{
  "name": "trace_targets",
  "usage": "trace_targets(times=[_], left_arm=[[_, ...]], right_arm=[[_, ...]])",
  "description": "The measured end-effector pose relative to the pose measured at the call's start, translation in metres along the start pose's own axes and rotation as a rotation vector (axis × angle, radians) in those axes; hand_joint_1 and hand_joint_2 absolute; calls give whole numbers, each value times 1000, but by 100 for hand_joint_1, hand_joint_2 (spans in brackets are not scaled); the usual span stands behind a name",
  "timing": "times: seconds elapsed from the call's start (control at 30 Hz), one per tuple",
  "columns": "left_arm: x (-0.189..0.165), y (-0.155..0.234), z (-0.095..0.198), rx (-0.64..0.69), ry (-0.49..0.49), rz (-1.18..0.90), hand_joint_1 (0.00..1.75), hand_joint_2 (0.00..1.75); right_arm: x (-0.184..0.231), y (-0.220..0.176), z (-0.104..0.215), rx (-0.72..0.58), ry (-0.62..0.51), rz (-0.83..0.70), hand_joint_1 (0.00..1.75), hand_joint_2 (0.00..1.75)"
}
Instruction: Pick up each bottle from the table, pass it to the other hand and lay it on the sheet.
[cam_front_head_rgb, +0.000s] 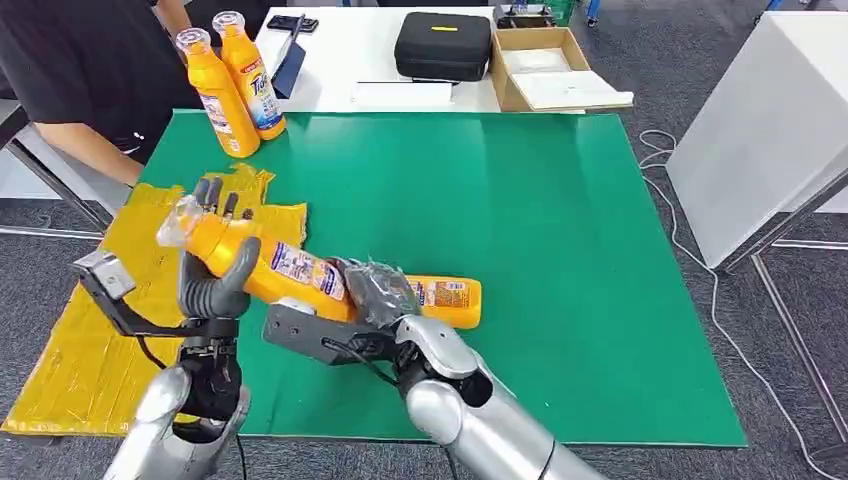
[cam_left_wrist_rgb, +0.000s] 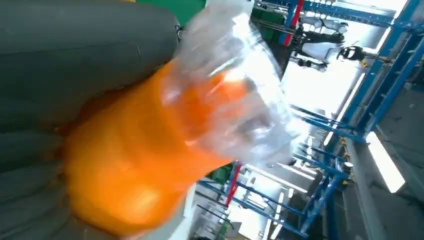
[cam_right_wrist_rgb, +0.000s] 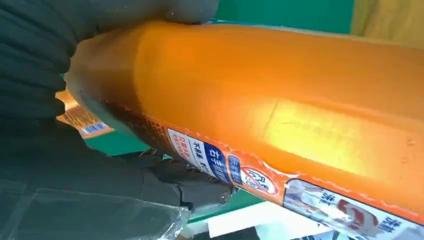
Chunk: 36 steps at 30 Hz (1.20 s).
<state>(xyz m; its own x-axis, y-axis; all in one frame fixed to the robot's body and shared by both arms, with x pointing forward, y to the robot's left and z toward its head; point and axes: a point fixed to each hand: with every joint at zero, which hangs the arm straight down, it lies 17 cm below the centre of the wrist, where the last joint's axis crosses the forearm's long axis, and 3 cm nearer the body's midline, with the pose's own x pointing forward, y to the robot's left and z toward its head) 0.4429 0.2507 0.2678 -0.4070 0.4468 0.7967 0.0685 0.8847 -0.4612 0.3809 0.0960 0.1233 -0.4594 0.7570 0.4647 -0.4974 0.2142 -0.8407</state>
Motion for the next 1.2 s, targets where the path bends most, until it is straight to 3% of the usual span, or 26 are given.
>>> trace_targets(times=[0.07,0.1,0.13,0.17,0.4,0.73,0.77,0.8,0.93,0.97,1.2], left_arm=[[-2,3,3,-8,29,26,0,175],[-6,2,4,-22,60,49,96,175],[-10,1,5,-36,93,68,161,175],[-16,-2,8,-64,132,93,175,175],[-30,-18,23,-199,261,182,175,175],[-31,-18,25,-217,278,179,175,175],[-31,-18,25,-218,278,179,70,175],[-31,-18,25,-220,280,179,0,175],[-37,-24,28,-257,320,171,0,175],[-39,-25,29,-264,328,170,0,0],[-46,-40,27,-311,359,159,0,0]], right_arm=[[0,4,4,1,2,7,175,175],[-2,5,5,1,7,13,175,175],[-4,6,6,2,12,18,175,175],[-6,6,8,-1,18,27,175,175],[-15,2,12,-15,46,66,175,175],[-17,3,15,-18,53,55,175,175],[-17,3,15,-18,53,55,175,175],[-17,3,15,-18,53,55,175,175],[-17,0,16,-26,53,57,175,175],[-17,-1,17,-29,54,57,175,175],[-17,-13,20,-56,64,50,175,175]])
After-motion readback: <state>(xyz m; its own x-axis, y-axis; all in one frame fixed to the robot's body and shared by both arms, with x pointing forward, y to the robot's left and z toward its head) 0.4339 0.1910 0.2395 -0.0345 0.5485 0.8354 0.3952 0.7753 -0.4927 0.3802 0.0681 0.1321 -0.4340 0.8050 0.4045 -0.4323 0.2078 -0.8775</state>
